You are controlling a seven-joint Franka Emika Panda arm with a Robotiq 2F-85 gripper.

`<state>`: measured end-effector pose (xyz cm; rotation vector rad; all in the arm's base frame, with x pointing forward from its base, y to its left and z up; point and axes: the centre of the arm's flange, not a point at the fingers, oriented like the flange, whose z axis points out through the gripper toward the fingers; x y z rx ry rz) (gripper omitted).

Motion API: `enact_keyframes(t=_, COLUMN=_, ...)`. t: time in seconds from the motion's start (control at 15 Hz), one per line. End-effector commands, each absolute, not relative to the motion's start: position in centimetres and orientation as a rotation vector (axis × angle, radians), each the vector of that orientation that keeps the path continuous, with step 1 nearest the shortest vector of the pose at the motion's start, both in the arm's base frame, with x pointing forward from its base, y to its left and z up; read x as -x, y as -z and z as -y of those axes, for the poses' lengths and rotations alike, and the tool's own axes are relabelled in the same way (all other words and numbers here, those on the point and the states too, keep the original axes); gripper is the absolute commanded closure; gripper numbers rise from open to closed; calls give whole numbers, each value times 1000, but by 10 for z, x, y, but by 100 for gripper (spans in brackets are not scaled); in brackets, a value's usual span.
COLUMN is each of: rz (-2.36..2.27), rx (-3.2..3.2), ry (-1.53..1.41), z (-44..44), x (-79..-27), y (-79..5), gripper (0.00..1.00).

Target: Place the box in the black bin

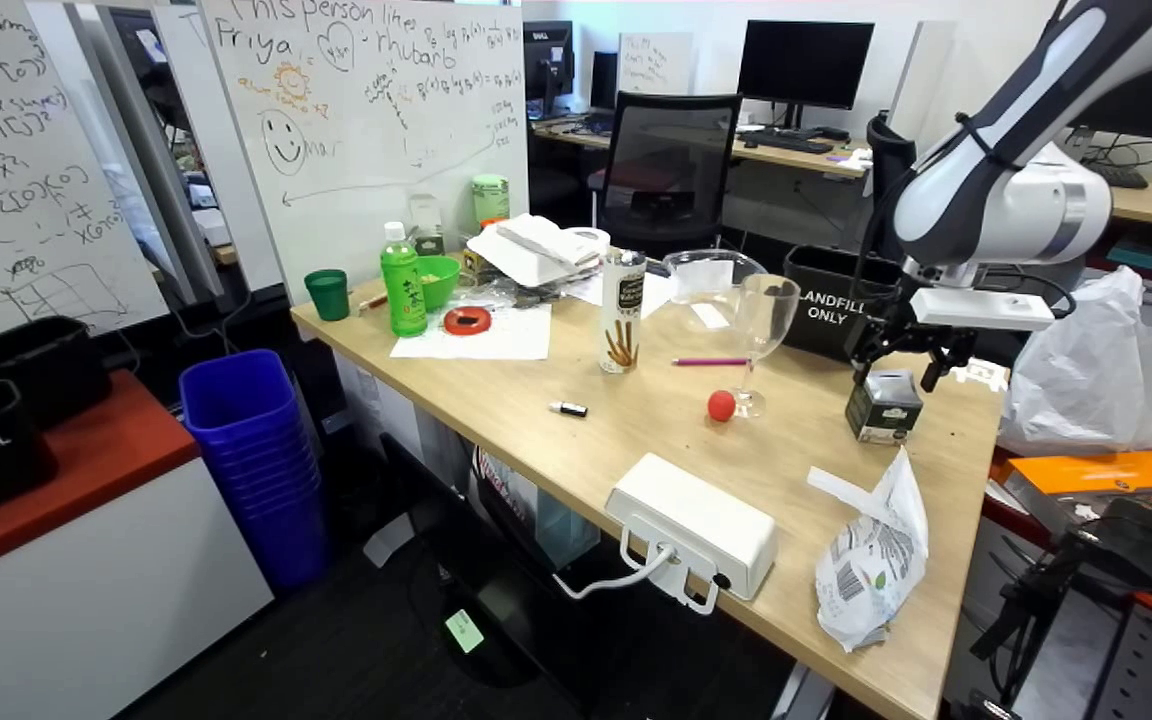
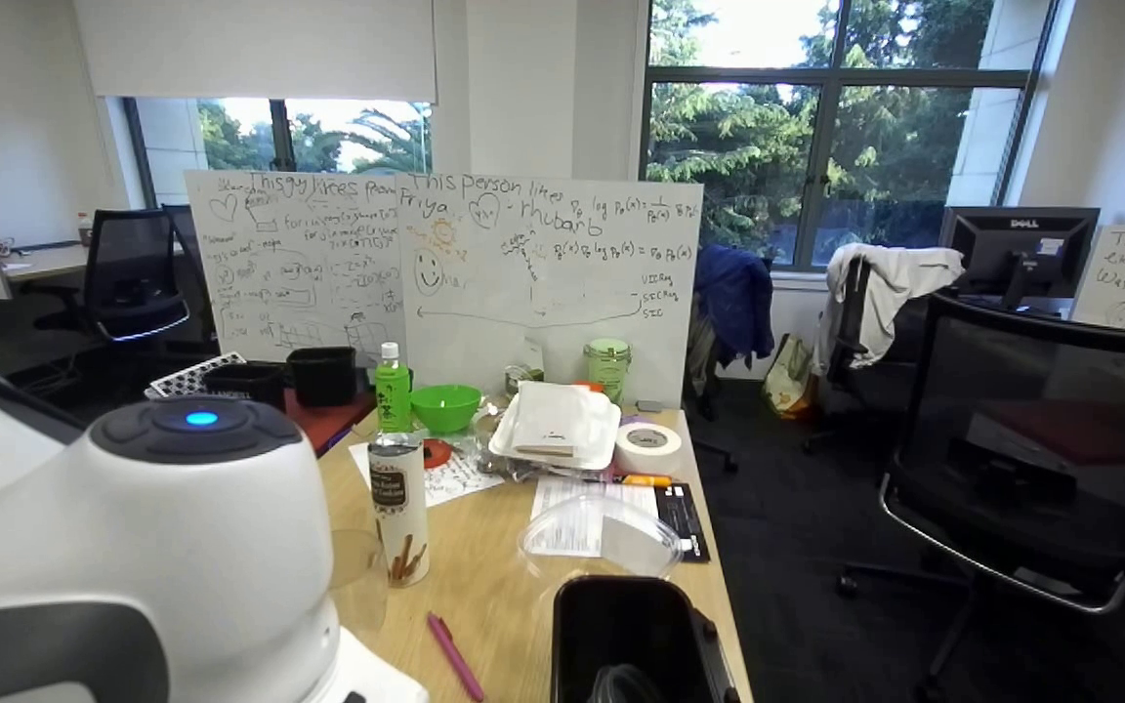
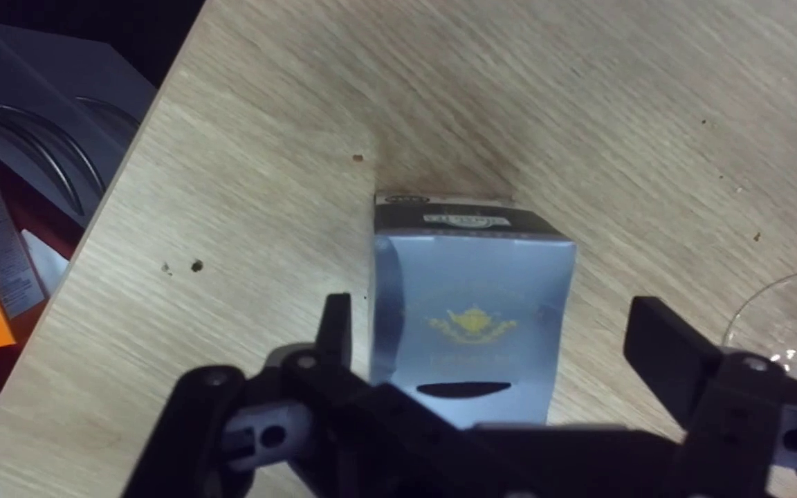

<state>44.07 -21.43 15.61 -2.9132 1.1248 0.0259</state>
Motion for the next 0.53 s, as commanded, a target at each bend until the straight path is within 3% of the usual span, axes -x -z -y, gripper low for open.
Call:
enact_keyframes(t=0.0, rz=-1083, rx=2961, ry=11, z=214, x=-440, y=-154, gripper=0)
enact_keyframes(t=0.47, rz=-1146, rx=2948, ry=-66, z=220, x=-437, y=-133, gripper=0)
